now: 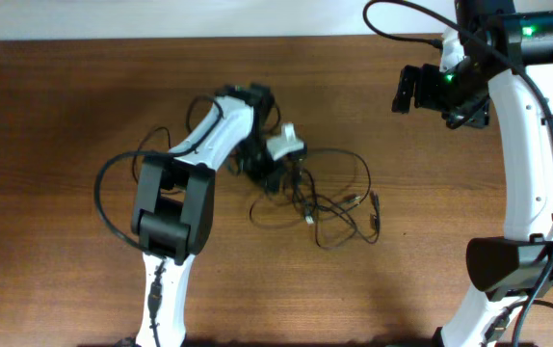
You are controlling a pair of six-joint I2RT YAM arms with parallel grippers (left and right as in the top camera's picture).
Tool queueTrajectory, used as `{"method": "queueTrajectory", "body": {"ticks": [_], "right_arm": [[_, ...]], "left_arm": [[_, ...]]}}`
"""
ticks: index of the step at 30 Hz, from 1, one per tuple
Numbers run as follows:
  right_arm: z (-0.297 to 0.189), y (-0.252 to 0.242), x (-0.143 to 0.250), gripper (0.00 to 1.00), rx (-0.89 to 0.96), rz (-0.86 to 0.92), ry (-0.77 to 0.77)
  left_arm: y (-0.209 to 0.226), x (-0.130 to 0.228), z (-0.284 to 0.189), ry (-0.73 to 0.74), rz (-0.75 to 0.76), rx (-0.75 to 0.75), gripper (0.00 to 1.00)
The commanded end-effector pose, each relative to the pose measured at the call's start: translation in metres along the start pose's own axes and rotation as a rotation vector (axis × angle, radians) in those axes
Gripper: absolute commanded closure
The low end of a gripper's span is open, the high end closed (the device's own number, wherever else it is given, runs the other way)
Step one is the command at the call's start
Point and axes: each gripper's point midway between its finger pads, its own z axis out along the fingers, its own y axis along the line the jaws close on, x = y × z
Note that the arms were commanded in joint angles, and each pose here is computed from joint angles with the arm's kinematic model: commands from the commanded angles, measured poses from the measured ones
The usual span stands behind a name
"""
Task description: Untangle cables
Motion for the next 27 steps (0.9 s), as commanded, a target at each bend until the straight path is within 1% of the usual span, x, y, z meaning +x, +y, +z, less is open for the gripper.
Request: {"method": "queueTrajectory", "body": {"ticks": [1, 2, 4, 7, 12, 16, 19, 20, 21, 22, 23, 25, 27], "right_arm": [[-0.001, 0.002, -0.002, 0.01, -0.014, -0.008, -0.003], [-0.001, 0.002, -0.002, 0.01, -0.014, -0.008, -0.003], [-0.001, 0.004, -0.002, 0.01, -0.026, -0.009, 0.000], [-0.001, 0.005, -0.002, 0.01, -0.032, -0.010, -0.001], [-0.001, 0.011, -0.004, 0.01, -0.065, -0.012, -0.006], [-0.001, 0.011, -0.005, 0.01, -0.066, -0.017, -0.010], [-0.001, 0.015, -0.005, 0.01, -0.086, -0.023, -0.012], [-0.002, 0.019, -0.005, 0.01, -0.108, -0.034, -0.012], [-0.003, 0.026, -0.006, 0.01, -0.148, -0.050, -0.011], [-0.004, 0.034, -0.005, 0.01, -0.197, -0.071, -0.010], [-0.008, 0.050, -0.004, 0.01, -0.292, -0.118, -0.007], [-0.020, 0.080, -0.001, 0.01, -0.480, -0.215, -0.013], [-0.035, 0.104, 0.000, 0.01, -0.644, -0.284, -0.030]], "left_arm": [[-0.005, -0.054, -0.101, -0.219, -0.028, -0.139, 1.00], [-0.013, -0.062, -0.128, -0.268, -0.005, -0.171, 1.00], [-0.031, -0.070, -0.187, -0.361, 0.046, -0.287, 1.00], [-0.055, -0.071, -0.241, -0.481, 0.060, -0.385, 1.00], [-0.085, -0.069, -0.303, -0.700, 0.028, -0.445, 1.00], [-0.100, -0.064, -0.337, -0.806, 0.028, -0.502, 1.00], [-0.094, -0.045, -0.359, -0.811, -0.010, -0.647, 1.00], [-0.102, -0.040, -0.359, -0.783, 0.074, -0.660, 1.00], [-0.113, -0.040, -0.356, -0.761, 0.187, -0.645, 1.00], [-0.119, -0.040, -0.356, -0.766, 0.223, -0.630, 1.00], [-0.127, -0.042, -0.355, -0.769, 0.282, -0.605, 1.00], [-0.132, -0.044, -0.352, -0.769, 0.331, -0.587, 1.00], [-0.128, -0.045, -0.349, -0.759, 0.322, -0.578, 1.00]]}}
